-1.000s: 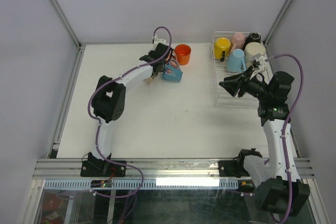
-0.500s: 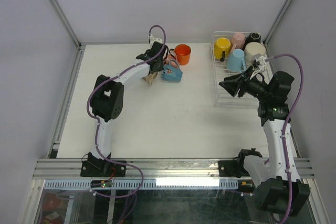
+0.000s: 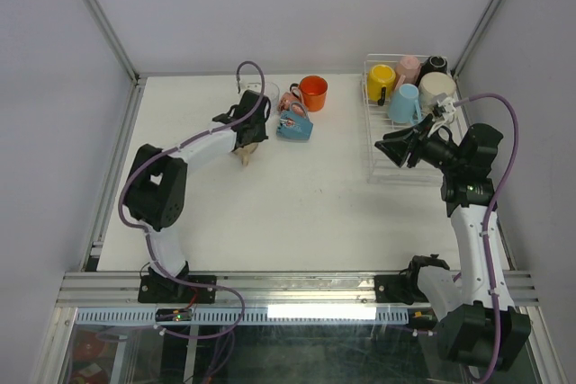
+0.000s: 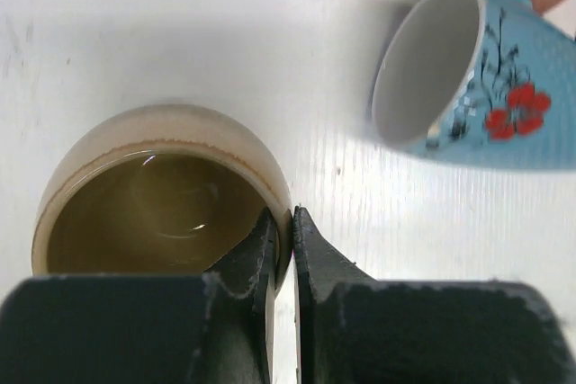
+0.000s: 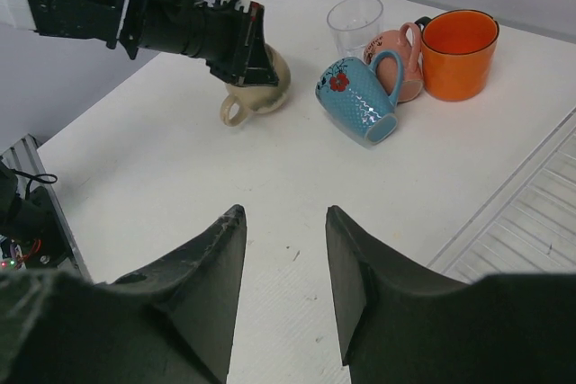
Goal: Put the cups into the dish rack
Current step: Pick up the cup at the center of the board.
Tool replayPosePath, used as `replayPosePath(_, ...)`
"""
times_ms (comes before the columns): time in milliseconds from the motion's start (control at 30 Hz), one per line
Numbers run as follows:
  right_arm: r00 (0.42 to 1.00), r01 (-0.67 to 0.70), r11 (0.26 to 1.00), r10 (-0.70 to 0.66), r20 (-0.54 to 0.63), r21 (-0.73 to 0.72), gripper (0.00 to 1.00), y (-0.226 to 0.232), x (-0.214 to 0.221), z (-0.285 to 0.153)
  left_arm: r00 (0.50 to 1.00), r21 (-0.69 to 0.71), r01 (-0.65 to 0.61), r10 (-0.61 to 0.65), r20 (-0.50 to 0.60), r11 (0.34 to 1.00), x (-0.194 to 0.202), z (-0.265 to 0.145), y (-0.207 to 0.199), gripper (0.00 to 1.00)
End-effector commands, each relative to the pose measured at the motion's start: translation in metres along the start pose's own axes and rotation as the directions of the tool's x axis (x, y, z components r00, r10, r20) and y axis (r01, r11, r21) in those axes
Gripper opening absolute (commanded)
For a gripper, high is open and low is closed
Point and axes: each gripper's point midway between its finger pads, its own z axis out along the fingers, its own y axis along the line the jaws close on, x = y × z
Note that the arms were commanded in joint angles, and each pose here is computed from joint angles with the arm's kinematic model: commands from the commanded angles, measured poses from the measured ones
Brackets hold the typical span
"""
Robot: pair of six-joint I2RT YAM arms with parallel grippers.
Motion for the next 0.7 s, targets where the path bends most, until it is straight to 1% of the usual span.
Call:
replayPosePath(0, 0.999, 0.031, 0.999, -0.030, 0.033, -0.039, 0.44, 0.009, -0.010, 0.001, 0.962, 0.178, 0.128, -0.166, 0.218, 0.976, -0.062, -0.068, -0.012, 0.00)
replayPosePath(100, 1.000, 0.011, 0.998, -0.009, 0.030, -0.056, 0.44, 0.010, -0.008, 0.003, 0.935, 0.251, 0.177, -0.242, 0.258, 0.952, -0.058, -0.096, -0.008, 0.00)
replayPosePath(167, 1.000, -0.002, 0.998, 0.004, 0.027, -0.070, 0.44, 0.011, -0.006, 0.004, 0.921, 0.294, 0.207, -0.287, 0.264, 0.933, -0.046, -0.108, -0.003, 0.00)
replayPosePath(200, 1.000, -0.006, 0.997, 0.009, 0.028, -0.080, 0.44, 0.012, -0.006, 0.005, 0.902, 0.336, 0.221, -0.322, 0.286, 0.916, -0.049, -0.124, -0.002, 0.00)
replayPosePath(267, 0.999, -0.019, 0.994, 0.022, 0.029, -0.106, 0.44, 0.017, -0.004, 0.007, 0.879, 0.397, 0.242, -0.374, 0.297, 0.885, -0.045, -0.142, -0.001, 0.00)
replayPosePath(367, 0.999, -0.038, 0.989, 0.043, 0.031, -0.144, 0.44, 0.022, 0.001, 0.010, 0.841, 0.505, 0.260, -0.450, 0.300, 0.823, -0.041, -0.169, -0.003, 0.00)
replayPosePath(467, 0.998, -0.041, 0.983, 0.049, 0.039, -0.182, 0.44, 0.028, 0.004, 0.011, 0.810, 0.607, 0.270, -0.518, 0.277, 0.747, -0.035, -0.191, -0.009, 0.00)
replayPosePath(633, 0.998, -0.027, 0.976, 0.038, 0.049, -0.218, 0.44, 0.031, 0.009, 0.016, 0.765, 0.731, 0.284, -0.606, 0.218, 0.621, -0.024, -0.219, -0.019, 0.00)
replayPosePath(667, 0.998, -0.027, 0.975, 0.039, 0.048, -0.221, 0.44, 0.031, 0.010, 0.017, 0.760, 0.747, 0.273, -0.612, 0.220, 0.607, -0.023, -0.224, -0.021, 0.00)
